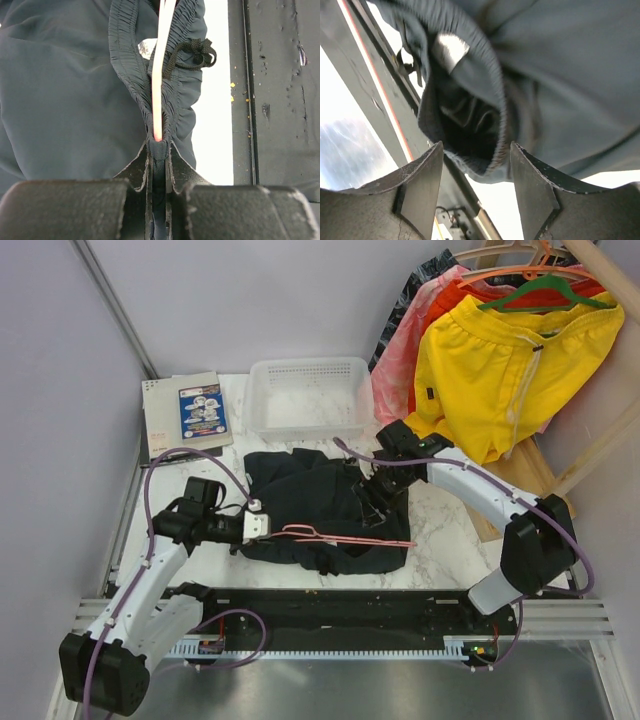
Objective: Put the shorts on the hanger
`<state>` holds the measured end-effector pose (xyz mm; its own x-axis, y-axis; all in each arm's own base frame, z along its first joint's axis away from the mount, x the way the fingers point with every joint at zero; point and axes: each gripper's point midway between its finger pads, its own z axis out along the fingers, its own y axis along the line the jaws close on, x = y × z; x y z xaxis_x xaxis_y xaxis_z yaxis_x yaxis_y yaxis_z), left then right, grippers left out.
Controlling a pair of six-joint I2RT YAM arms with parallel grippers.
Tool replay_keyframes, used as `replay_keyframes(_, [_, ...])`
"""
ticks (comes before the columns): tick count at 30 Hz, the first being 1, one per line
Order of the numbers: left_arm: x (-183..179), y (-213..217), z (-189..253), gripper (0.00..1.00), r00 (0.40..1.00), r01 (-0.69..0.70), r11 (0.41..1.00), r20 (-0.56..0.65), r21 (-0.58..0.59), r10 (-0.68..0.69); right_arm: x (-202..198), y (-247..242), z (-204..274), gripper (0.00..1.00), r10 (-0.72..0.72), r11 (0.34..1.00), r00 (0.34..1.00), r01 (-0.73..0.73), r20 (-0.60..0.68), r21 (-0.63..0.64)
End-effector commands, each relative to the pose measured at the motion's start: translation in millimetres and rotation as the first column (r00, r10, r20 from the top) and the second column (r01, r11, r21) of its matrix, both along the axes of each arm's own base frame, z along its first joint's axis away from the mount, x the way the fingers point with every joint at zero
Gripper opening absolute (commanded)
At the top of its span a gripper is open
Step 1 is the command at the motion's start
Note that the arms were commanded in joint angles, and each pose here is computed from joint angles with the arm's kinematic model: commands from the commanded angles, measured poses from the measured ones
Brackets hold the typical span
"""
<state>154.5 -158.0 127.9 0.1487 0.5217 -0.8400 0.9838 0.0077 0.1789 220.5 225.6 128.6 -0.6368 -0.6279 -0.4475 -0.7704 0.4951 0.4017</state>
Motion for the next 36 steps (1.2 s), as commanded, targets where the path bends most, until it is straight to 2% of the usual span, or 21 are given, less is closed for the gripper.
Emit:
replay_keyframes(1, [-1.1,-4.1,5.7,0.02,0.998,0.045,0.999,0.042,-0.018,-0.044,-8.5,-8.7,-22.0,0.62,0.027,0.99,0.999,-0.021,0.046,-0.136])
replay_keyframes(6, [-0.6,-3.5,4.9,0.02,0.999,0.038,0.999,0.036,-0.014,-0.038,-2.6,-17.6,-48.5,0.59,-0.003,0.968,0.999,0.015,0.05,-0.249])
replay_keyframes(11, [0.5,-0.8,1.8,0.02,1.0,0.012,1.0,0.01,0.003,-0.012,-7.2,-26.7,-65.9,0.43,0.006,0.952,1.0,0.001,0.021,-0.307])
replay_keyframes(12, [1.1,0.3,0.1,0.02,1.0,0.005,1.0,0.006,0.01,-0.005,-9.4,-31.3,-68.1,0.33,0.005,0.944,1.0,0.0,0.014,-0.331])
replay_keyframes(14, [4.6,5.1,-4.1,0.02,1.0,-0.018,0.999,0.009,0.044,0.018,-12.0,-42.8,-71.5,0.19,-0.01,0.933,1.0,0.012,0.007,-0.359])
replay_keyframes(15, [5.2,7.1,-7.9,0.02,0.999,-0.037,0.998,-0.018,0.059,0.039,-9.8,-49.7,-68.5,0.0,-0.027,0.929,0.999,0.035,0.027,-0.37])
replay_keyframes(19, [17.6,19.3,-19.2,0.02,0.984,-0.138,0.981,-0.095,0.139,0.152,6.7,-81.7,-55.9,0.0,-0.107,0.91,0.987,0.144,0.116,-0.388])
replay_keyframes(24, [26.6,27.9,-22.9,0.02,0.973,-0.187,0.967,-0.103,0.171,0.206,15.1,-104.9,-34.4,0.0,-0.124,0.892,0.967,0.208,0.224,-0.401])
replay_keyframes(27, [26.4,30.4,-20.5,0.02,0.966,-0.199,0.966,-0.135,0.163,0.222,15.2,-120.9,-32.8,0.0,-0.133,0.876,0.962,0.227,0.239,-0.426])
replay_keyframes(31, [23.7,25.0,-8.8,0.02,0.969,-0.182,0.98,-0.151,0.085,0.194,19.0,-131.6,-33.1,0.0,-0.145,0.865,0.957,0.247,0.253,-0.437])
replay_keyframes(36, [30.3,26.2,-2.5,0.02,0.952,-0.234,0.971,-0.19,0.048,0.239,21.6,-135.9,-33.4,0.0,-0.15,0.861,0.953,0.257,0.262,-0.44])
